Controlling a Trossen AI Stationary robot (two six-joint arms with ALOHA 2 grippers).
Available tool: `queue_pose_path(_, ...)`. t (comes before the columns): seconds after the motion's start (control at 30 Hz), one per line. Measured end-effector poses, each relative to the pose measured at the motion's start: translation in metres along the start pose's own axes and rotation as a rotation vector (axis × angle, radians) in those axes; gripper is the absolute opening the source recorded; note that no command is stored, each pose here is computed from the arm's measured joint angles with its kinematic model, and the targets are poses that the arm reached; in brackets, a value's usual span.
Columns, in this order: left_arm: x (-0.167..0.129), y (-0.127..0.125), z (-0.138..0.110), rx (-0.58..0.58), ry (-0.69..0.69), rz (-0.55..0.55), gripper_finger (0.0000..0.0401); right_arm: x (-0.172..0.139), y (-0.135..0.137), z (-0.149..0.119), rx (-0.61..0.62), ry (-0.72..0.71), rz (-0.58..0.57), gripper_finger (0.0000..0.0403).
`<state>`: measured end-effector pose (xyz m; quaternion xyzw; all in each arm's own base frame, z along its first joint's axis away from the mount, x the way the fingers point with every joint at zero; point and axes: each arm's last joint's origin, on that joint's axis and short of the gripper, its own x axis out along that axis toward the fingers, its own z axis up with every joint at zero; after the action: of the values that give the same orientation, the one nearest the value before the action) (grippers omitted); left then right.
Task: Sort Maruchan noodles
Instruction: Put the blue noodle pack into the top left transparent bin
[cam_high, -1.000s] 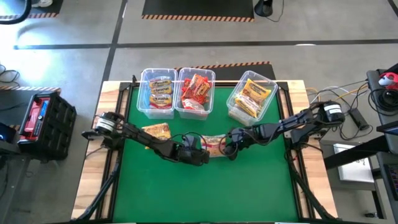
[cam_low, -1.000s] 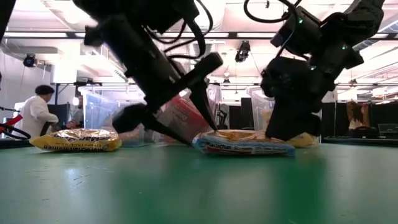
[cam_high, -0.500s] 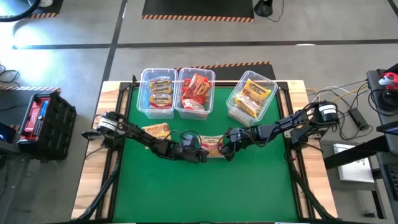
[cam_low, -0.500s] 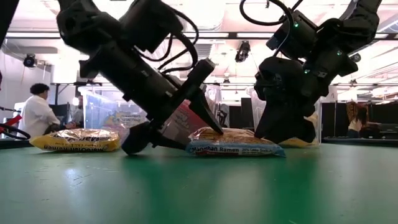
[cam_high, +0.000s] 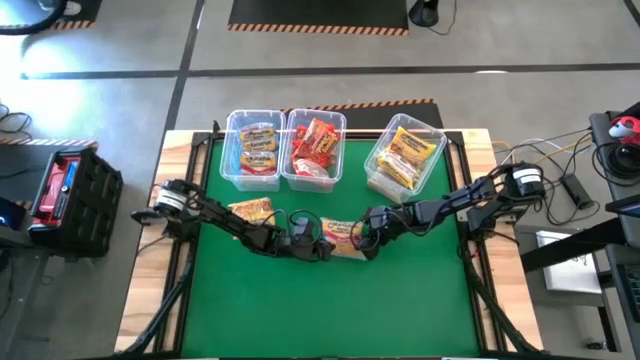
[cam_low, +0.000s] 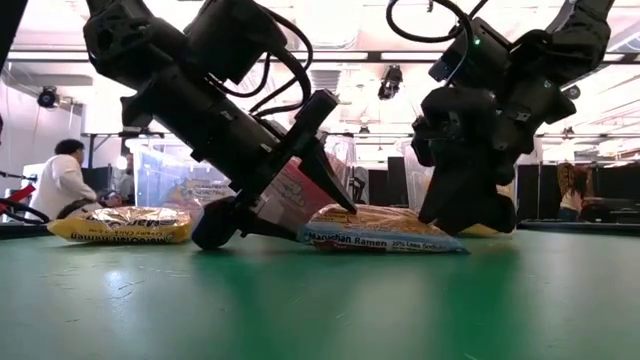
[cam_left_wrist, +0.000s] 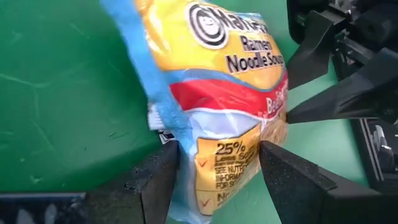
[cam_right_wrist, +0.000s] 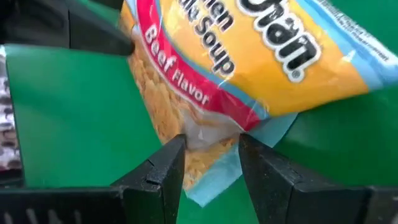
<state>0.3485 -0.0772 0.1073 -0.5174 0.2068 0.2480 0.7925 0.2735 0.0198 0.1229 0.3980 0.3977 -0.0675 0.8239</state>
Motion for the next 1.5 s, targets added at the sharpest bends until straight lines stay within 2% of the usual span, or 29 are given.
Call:
queue_pose_path(0.1,-0.001,0.000,0.000,0.002,0.009,0.005,0.0210,-0.006,0.004,0.002,-0.001,0.003,0.023,0.0141)
queue_pose_path(0.27,-0.001,0.001,-0.001,0.009,0.040,0.009,0.0210,-0.020,0.023,0.015,-0.056,-0.083,0.113,0.0141)
queue_pose_path(0.4,-0.001,0.000,-0.001,0.009,0.050,0.006,0.0210,-0.021,0.025,0.016,-0.077,-0.097,0.123,0.0141)
queue_pose_path(0.73,-0.003,-0.002,0.000,0.017,0.057,-0.008,0.0210,0.001,0.010,0.009,-0.073,-0.052,0.036,0.0141)
queue_pose_path(0.93,-0.018,-0.011,0.007,0.069,0.066,-0.019,0.0210,0.010,0.004,0.006,-0.065,-0.023,0.017,0.0141)
queue_pose_path(1.17,-0.042,-0.014,0.018,0.137,0.008,0.093,0.0210,0.011,0.001,0.003,-0.088,-0.007,0.002,0.0141)
queue_pose_path(1.27,-0.039,-0.011,0.017,0.108,-0.003,0.094,0.0210,0.011,-0.002,0.001,-0.090,0.012,-0.021,0.0141)
queue_pose_path(1.5,-0.021,-0.011,0.013,0.075,-0.046,0.008,0.0210,0.020,-0.013,-0.007,-0.085,0.067,-0.079,0.0141)
